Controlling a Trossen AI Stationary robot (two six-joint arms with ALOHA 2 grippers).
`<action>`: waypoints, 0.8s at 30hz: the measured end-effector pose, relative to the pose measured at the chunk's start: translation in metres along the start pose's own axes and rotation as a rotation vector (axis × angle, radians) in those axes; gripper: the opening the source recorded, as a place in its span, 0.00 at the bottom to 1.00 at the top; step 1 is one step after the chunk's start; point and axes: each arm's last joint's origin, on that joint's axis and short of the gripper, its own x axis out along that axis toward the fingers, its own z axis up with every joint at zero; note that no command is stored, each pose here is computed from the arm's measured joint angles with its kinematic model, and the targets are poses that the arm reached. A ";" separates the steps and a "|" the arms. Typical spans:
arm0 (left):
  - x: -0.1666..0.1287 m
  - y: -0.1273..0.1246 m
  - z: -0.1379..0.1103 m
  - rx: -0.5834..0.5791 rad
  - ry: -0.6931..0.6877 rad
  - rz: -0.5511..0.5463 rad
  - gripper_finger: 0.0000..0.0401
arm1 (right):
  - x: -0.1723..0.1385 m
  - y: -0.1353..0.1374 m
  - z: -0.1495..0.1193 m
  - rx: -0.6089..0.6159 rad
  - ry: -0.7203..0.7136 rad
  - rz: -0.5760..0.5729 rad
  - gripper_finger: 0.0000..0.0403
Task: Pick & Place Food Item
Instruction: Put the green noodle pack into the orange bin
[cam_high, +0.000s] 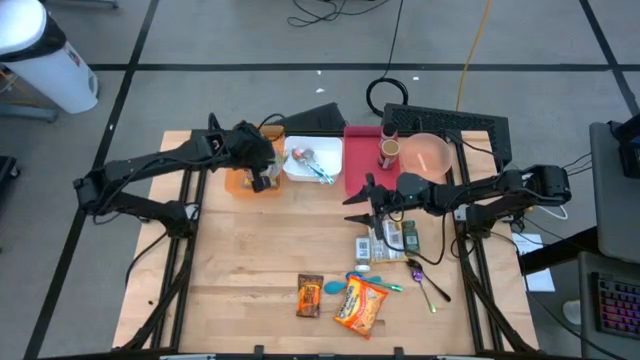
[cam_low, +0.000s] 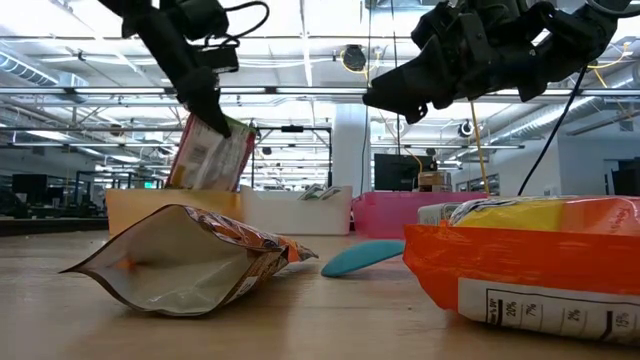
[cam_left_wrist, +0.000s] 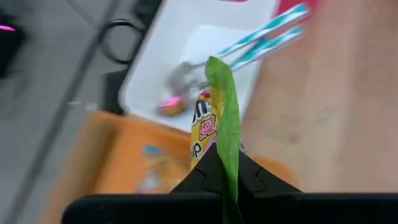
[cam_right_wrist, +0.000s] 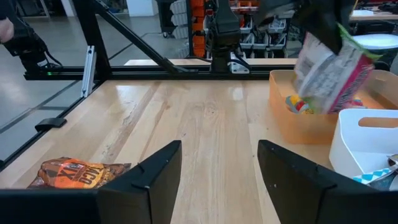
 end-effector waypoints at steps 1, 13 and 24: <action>-0.001 0.002 -0.002 -0.020 0.001 -0.029 0.00 | 0.000 0.000 0.000 0.002 0.000 0.000 0.50; -0.005 0.039 -0.023 -0.219 0.028 -0.144 0.00 | 0.000 0.000 0.000 0.015 0.000 0.000 0.50; -0.011 0.067 -0.039 -0.423 -0.055 -0.334 0.00 | 0.000 0.000 0.000 0.015 0.000 -0.001 0.50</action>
